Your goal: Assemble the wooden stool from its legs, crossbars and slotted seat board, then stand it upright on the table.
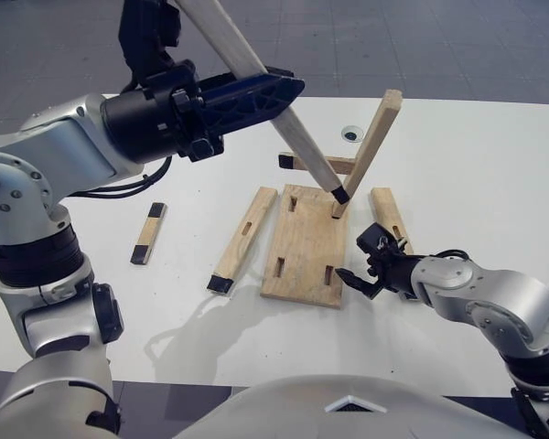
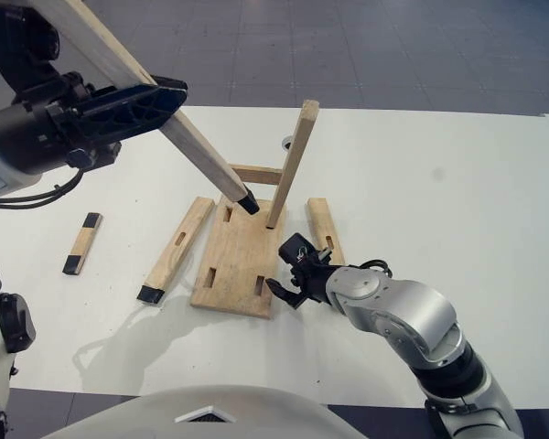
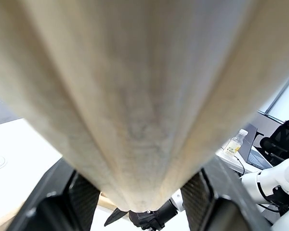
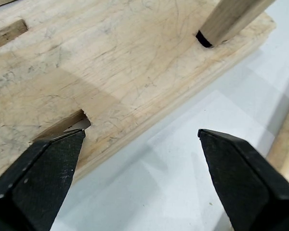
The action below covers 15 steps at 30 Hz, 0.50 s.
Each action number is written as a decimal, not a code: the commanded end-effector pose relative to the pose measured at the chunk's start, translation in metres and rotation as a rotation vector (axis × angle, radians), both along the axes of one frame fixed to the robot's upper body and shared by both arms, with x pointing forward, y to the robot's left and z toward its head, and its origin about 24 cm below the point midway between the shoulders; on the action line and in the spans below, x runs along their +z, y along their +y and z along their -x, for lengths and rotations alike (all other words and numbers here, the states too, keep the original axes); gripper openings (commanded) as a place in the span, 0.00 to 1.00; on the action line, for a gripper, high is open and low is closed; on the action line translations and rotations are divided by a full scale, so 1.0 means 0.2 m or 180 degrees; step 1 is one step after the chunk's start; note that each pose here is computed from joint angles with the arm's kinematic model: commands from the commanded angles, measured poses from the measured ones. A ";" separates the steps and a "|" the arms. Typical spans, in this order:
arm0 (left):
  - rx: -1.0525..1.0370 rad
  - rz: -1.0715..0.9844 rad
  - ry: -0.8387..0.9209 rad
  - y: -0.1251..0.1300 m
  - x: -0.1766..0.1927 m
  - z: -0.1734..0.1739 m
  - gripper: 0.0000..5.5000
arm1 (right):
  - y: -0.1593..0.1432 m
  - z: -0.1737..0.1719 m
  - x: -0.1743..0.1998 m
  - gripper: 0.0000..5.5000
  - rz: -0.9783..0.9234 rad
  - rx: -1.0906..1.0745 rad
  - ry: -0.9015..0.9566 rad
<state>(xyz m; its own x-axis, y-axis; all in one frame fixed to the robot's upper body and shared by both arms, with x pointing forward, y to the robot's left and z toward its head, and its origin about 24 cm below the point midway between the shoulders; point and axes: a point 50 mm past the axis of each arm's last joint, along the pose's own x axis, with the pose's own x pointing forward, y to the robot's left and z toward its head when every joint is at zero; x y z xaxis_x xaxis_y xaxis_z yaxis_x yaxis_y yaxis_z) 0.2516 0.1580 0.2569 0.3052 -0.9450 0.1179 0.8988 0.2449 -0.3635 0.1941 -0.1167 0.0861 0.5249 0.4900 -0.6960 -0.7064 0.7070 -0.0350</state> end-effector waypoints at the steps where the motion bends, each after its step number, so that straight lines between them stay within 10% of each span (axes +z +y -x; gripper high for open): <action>1: 0.0046 -0.0034 -0.0075 -0.01 0.01 -0.02 0.38 | 0.00 -0.01 -0.01 0.79 0.0053 0.0038 0.0007; 15: 0.0079 -0.0163 -0.0157 0.02 0.03 -0.01 0.38 | -0.16 -0.03 -0.06 0.79 0.0578 0.0550 0.0077</action>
